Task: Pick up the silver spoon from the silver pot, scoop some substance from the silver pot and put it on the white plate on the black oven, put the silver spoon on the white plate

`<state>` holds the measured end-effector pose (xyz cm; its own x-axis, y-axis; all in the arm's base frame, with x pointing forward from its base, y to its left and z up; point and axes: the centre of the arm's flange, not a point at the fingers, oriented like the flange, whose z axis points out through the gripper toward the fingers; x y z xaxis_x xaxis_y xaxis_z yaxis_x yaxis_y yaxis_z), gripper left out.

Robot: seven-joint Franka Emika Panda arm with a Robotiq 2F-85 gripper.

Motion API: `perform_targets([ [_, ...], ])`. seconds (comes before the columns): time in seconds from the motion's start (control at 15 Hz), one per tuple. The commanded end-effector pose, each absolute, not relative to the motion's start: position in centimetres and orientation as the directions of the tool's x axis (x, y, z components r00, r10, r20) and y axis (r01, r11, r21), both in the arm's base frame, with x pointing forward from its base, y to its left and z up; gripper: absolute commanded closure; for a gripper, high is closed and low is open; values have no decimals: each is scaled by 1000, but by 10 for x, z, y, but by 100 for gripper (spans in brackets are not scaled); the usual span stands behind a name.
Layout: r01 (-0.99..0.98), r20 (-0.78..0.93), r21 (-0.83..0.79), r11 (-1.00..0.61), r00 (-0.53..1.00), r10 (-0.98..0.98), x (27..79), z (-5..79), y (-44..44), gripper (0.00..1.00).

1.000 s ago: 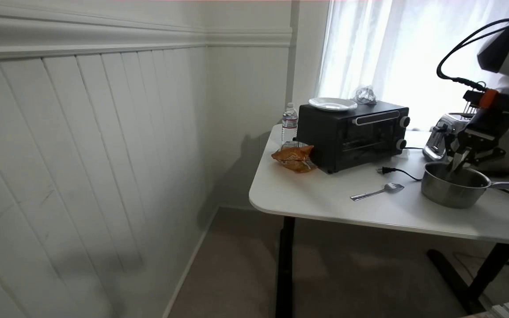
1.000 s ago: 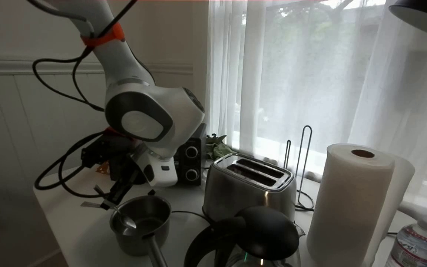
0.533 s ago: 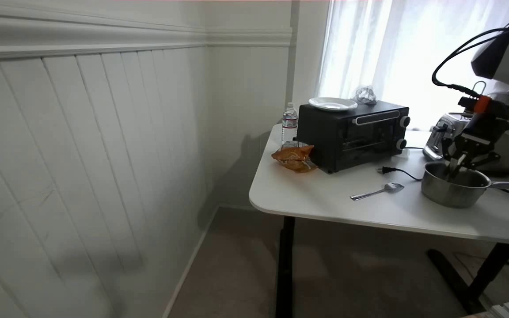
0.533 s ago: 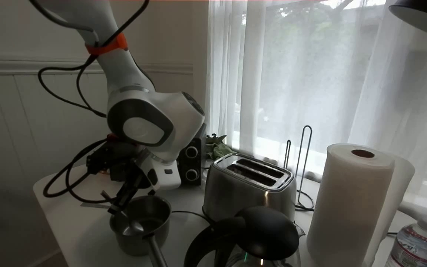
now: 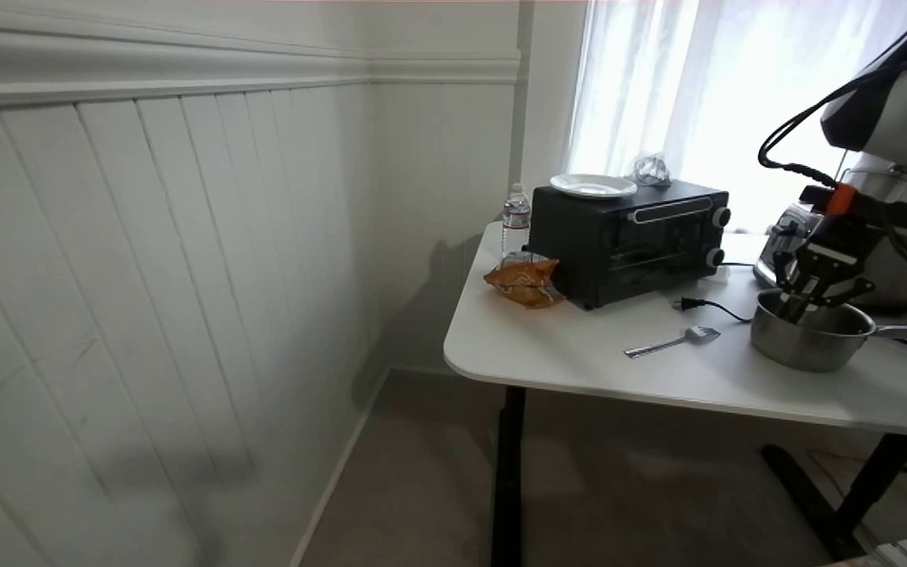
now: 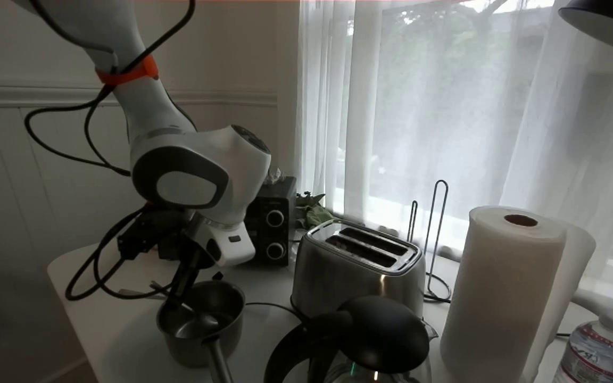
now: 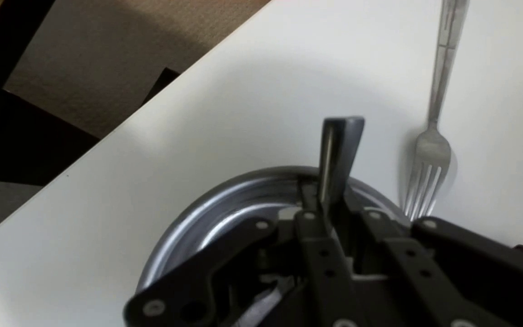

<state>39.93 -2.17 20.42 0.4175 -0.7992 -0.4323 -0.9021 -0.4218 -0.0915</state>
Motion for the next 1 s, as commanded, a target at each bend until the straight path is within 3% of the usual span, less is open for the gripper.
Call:
perform_targets([
  [0.0,-876,-350,-102,-471,475,-807,393,202,-14,97],
  [0.93,-822,-182,-127,-555,569,-802,385,201,-14,97],
])
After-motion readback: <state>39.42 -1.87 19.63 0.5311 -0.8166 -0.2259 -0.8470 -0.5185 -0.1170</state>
